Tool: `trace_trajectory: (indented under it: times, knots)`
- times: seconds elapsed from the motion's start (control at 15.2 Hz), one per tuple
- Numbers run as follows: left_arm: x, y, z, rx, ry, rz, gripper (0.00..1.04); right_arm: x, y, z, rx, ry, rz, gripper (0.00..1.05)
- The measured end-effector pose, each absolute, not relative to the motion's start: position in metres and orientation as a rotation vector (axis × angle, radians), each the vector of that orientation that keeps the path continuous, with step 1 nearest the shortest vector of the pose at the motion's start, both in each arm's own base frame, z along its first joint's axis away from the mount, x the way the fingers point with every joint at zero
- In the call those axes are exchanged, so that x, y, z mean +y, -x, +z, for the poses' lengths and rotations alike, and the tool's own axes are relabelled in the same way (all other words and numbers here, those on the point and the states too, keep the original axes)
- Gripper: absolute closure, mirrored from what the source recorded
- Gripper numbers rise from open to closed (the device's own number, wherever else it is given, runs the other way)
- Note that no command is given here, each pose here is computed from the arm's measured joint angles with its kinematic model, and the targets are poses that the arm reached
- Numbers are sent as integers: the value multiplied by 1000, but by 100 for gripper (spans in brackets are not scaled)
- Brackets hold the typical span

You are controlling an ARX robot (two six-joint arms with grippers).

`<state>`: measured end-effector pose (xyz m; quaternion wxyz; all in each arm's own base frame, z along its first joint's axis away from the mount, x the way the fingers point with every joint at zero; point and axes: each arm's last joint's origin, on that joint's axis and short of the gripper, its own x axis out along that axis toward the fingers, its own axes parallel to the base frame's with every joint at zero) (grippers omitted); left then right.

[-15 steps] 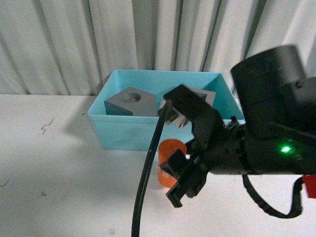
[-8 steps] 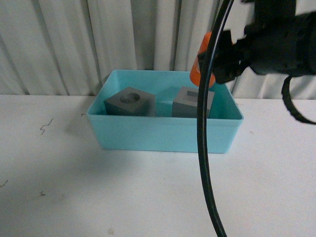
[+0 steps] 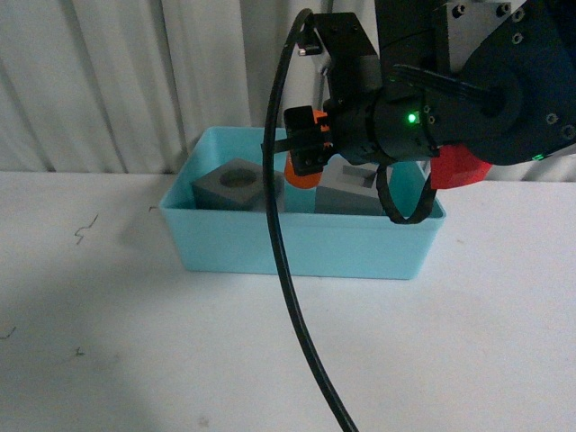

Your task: Place gray and orange parts in blue box

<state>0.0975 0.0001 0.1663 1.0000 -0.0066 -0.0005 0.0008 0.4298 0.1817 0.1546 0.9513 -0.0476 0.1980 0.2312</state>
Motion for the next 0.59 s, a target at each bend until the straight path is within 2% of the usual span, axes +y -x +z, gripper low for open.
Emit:
trace_trajectory:
  times: [0.33,0.59]
  knots:
    - [0,-97,166,-1,13,2,7,193,-443,125,501,79,450,59]
    - [0,-97,166,-1,13,1,7,202,-449,119,525,70,445,59]
